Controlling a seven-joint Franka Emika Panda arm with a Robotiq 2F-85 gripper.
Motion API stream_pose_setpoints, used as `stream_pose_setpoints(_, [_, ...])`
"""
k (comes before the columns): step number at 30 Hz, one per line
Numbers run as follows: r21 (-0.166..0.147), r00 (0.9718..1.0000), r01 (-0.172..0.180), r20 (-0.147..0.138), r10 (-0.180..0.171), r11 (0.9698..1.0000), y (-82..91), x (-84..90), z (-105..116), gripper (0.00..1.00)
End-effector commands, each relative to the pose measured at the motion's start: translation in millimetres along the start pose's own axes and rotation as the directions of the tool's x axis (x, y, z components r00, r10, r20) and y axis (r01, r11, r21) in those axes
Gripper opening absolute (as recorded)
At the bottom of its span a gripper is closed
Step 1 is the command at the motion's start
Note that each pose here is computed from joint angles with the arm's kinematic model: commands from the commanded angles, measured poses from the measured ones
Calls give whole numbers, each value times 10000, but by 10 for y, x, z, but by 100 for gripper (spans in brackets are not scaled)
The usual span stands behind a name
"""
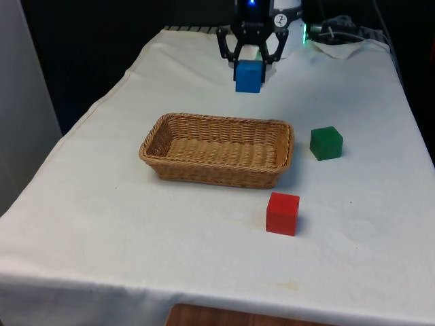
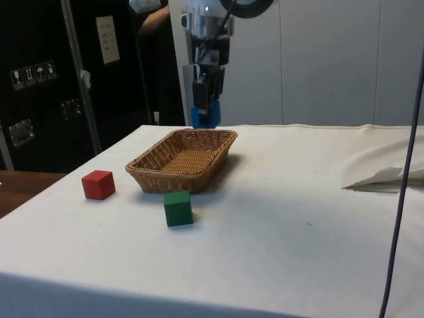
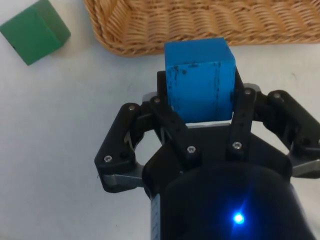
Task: Pick up the blue cube and place it into the basket.
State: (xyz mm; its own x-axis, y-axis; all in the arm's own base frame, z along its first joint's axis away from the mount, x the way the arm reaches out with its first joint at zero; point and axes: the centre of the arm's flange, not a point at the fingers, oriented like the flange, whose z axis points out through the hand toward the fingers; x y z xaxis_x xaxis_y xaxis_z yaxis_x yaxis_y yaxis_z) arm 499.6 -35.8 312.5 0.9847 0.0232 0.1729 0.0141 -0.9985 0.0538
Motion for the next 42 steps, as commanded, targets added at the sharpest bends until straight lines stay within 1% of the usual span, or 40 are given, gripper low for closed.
stream_pose_setpoints(1, [9,10000,-25,41,25,10000,22,38,-15,0])
stream_pose_setpoints(8, [-44,9999,-135,-11,135,9999,101,203,-75,0])
stream_pose_setpoints(9, [-73,9999,-127,-71,127,9999,85,176,-78,0])
stream_pose_setpoints(10, [-52,9999,-145,-10,145,9999,108,219,-79,0])
stream_pose_setpoints(12, [-76,9998,-174,-28,174,9998,136,267,-89,0])
stream_pose_setpoints(18, [-160,9997,-241,-38,240,9996,227,413,-65,0])
stream_pose_setpoints(19, [-200,9996,-256,-78,254,9995,217,390,-67,0])
stream_pose_setpoints(21, [-176,9997,-245,-47,244,9995,242,449,-53,0])
stream_pose_setpoints(22, [-206,9997,-250,-74,249,9995,269,493,-47,0])
stream_pose_setpoints(25, [-246,9996,-262,-110,260,9994,303,549,-34,0])
stream_pose_setpoints(26, [-294,9995,-279,-149,275,9992,293,532,-38,0])
stream_pose_setpoints(27, [-257,9996,-259,-109,256,9993,310,565,-23,0])
stream_pose_setpoints(30, [-310,9995,-286,-133,282,9991,359,616,10,0])
stream_pose_setpoints(34, [-405,9994,-311,-147,305,9987,393,638,33,0])
stream_pose_setpoints(35, [-363,9995,-288,-137,284,9989,406,651,64,0])
stream_pose_setpoints(39, [-443,9996,-253,-98,249,9987,444,670,142,0])
stream_pose_setpoints(42, [-456,9998,-198,-87,194,9988,435,670,214,0])
